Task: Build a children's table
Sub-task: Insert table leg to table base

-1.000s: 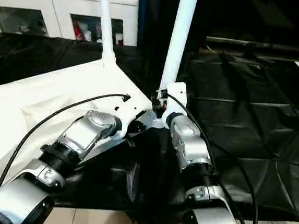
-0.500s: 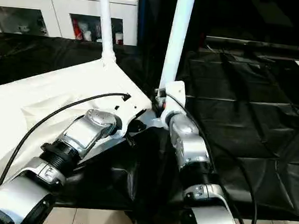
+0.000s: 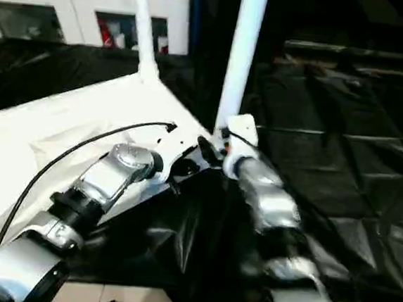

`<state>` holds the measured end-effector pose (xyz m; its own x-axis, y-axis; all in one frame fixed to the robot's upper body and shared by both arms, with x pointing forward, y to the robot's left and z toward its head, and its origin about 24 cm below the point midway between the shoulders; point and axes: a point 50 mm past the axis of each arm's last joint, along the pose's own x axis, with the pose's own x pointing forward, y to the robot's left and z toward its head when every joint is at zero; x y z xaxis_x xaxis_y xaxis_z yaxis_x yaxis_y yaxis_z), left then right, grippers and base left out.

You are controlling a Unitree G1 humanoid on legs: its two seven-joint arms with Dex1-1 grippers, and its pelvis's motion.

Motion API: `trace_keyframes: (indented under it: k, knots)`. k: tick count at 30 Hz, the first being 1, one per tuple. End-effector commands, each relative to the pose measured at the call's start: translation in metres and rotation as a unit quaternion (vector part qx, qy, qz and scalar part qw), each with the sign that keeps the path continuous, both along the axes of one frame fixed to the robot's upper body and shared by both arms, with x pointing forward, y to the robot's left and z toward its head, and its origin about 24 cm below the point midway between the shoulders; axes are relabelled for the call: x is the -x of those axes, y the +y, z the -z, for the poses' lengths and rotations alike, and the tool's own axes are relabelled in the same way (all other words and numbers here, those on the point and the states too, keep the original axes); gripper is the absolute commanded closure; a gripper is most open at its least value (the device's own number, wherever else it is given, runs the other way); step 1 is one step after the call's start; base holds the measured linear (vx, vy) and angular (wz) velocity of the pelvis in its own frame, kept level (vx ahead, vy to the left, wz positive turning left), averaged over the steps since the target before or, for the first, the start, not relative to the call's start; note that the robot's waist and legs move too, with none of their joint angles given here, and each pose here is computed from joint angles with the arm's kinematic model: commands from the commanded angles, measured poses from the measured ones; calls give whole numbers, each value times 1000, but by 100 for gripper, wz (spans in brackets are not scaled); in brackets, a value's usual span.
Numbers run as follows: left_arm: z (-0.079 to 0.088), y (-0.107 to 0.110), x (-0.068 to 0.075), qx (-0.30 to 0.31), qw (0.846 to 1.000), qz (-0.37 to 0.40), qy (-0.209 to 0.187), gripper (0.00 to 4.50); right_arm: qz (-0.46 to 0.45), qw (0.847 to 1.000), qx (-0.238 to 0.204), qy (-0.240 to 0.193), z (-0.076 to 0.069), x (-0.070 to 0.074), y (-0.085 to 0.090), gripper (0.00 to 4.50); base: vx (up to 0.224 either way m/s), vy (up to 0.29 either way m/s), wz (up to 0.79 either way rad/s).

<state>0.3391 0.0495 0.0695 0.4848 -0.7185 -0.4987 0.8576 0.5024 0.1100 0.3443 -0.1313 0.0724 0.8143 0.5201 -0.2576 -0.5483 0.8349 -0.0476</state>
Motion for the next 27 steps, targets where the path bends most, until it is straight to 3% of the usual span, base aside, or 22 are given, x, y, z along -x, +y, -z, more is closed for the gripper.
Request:
trace_keyframes:
  k: [1,8,14,21,27]
  knots:
    - [-8,-5,7,14,998,57,-24,450,-80,997,5,3,-6,10,5,12,80,-30,8]
    - [-4,8,25,25,991,134,-17,450,-159,986,39,-9,-16,27,-21,12,25,-21,0]
    - [-5,17,39,29,982,185,-2,450,-219,974,54,-3,-22,38,-29,12,0,0,0]
    - [-6,24,39,24,981,190,-2,450,-273,958,81,23,-18,46,-31,12,-7,2,0]
    - [-8,25,40,24,981,194,-2,450,-274,957,87,32,-15,46,-34,12,0,0,0]
